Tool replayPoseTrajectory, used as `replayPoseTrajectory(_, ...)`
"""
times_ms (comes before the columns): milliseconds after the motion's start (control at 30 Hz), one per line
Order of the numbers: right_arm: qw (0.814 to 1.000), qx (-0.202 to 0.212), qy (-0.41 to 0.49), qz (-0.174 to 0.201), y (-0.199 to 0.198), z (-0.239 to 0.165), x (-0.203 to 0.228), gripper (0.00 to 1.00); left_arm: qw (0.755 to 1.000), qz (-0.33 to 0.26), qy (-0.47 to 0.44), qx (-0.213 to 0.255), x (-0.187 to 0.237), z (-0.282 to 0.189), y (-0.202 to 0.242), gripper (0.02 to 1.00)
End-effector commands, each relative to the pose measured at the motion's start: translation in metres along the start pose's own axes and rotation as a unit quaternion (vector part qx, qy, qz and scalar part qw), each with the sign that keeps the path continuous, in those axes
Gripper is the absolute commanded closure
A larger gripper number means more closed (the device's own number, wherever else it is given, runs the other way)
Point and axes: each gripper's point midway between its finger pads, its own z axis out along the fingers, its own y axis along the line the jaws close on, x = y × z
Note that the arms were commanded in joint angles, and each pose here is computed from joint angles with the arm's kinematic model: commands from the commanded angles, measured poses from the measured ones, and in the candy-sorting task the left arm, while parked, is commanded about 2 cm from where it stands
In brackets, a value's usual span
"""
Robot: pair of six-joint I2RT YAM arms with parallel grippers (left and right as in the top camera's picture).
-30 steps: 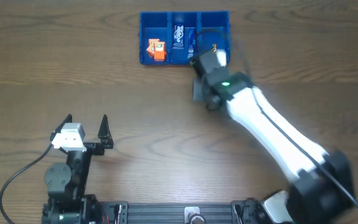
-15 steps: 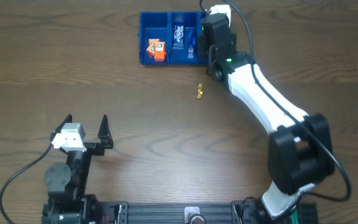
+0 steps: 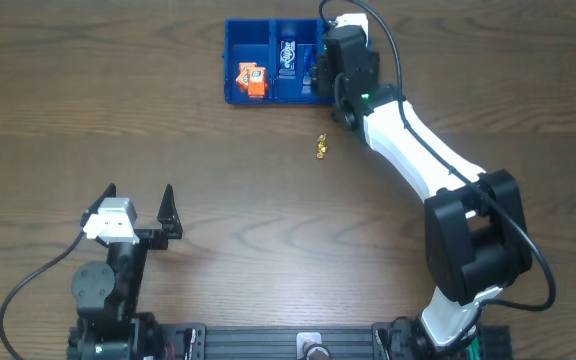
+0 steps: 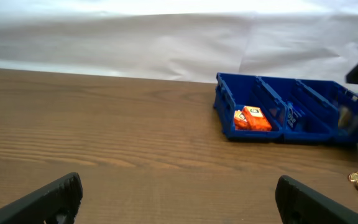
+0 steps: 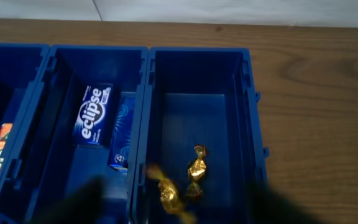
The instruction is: Sort Candies Into Trays
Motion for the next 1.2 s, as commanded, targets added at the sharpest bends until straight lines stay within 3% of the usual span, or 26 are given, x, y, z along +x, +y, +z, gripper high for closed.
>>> replayPoseTrajectory(33, 1.000, 0.005, 0.002, -0.003, -0.005, 0.000, -0.001, 0.001, 1.000, -0.001, 0.024, 0.008, 0.017, 0.001, -0.001, 0.020)
replayPoseTrajectory(233, 0.999, -0.006, 0.039, 0.018, 0.005, -0.034, 0.009, 0.001, 1.000, -0.001, 0.024, 0.008, 0.017, 0.001, -0.001, 0.020)
replayPoseTrajectory(433, 0.989, -0.031, 0.144, -0.011, 0.027, -0.081, 0.059, 0.001, 1.000, -0.001, 0.024, 0.008, 0.017, 0.001, -0.001, 0.020)
replayPoseTrajectory(533, 0.983, -0.032, 0.180, -0.031, 0.037, -0.072, 0.092, 0.001, 1.000, -0.001, 0.024, 0.008, 0.017, 0.001, -0.001, 0.020)
replayPoseTrajectory(800, 0.965, 0.013, 0.261, 0.002, 0.028, -0.031, 0.159, 0.001, 1.000, -0.001, 0.024, 0.008, 0.017, 0.001, -0.001, 0.020)
replayPoseTrajectory(1200, 0.952, 0.035, 0.299, 0.051, 0.021, -0.013, 0.188, 0.001, 1.000, -0.001, 0.024, 0.008, 0.017, 0.001, -0.001, 0.020)
